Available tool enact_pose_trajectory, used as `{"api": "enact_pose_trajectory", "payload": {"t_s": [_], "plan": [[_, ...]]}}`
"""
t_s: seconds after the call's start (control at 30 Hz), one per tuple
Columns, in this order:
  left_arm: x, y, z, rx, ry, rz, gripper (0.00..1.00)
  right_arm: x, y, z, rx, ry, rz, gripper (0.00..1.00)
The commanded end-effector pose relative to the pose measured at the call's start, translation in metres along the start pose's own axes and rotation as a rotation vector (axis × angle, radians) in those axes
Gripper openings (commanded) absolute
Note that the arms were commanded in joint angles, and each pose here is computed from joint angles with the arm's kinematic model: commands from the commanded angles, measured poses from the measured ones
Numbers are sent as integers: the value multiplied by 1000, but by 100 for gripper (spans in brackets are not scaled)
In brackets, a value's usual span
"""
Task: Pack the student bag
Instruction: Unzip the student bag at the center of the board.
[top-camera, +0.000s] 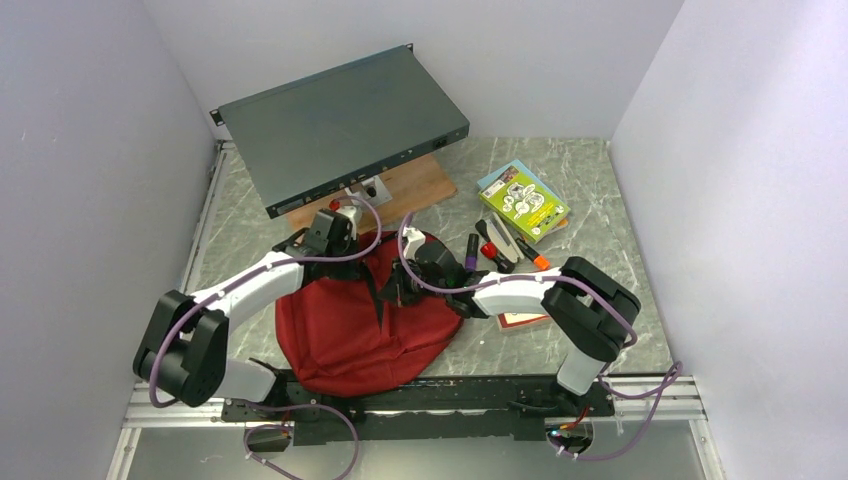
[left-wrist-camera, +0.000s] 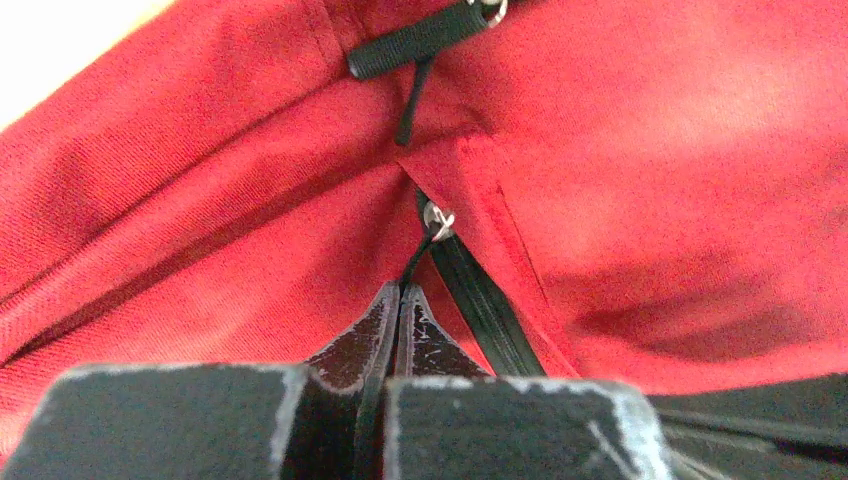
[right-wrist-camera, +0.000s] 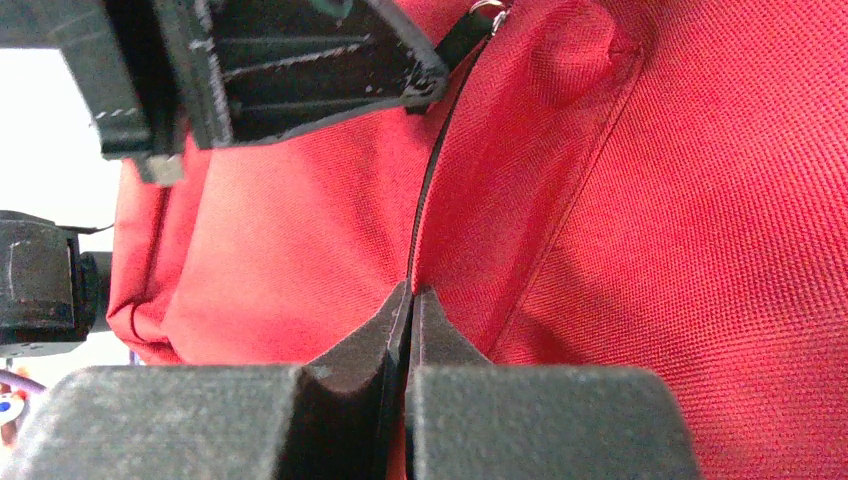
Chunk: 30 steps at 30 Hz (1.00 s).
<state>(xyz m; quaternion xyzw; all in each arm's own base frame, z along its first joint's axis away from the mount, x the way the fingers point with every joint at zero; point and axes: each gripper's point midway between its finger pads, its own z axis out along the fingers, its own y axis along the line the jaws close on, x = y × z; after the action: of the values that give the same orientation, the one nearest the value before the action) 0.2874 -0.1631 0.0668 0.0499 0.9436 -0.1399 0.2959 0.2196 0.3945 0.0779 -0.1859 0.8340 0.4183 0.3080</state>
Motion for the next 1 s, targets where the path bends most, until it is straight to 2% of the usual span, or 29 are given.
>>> {"api": "enact_pose_trajectory", "payload": {"t_s": [0.0, 0.53, 0.97], "plan": [[-4, -16, -19, 43, -12, 22, 0, -31, 9, 8, -21, -92, 21, 0], [42, -51, -49, 151, 93, 5, 0, -72, 12, 14, 16, -212, 67, 0], [79, -76, -84, 235, 131, 9, 0, -76, 9, 23, 17, -206, 51, 0]]}}
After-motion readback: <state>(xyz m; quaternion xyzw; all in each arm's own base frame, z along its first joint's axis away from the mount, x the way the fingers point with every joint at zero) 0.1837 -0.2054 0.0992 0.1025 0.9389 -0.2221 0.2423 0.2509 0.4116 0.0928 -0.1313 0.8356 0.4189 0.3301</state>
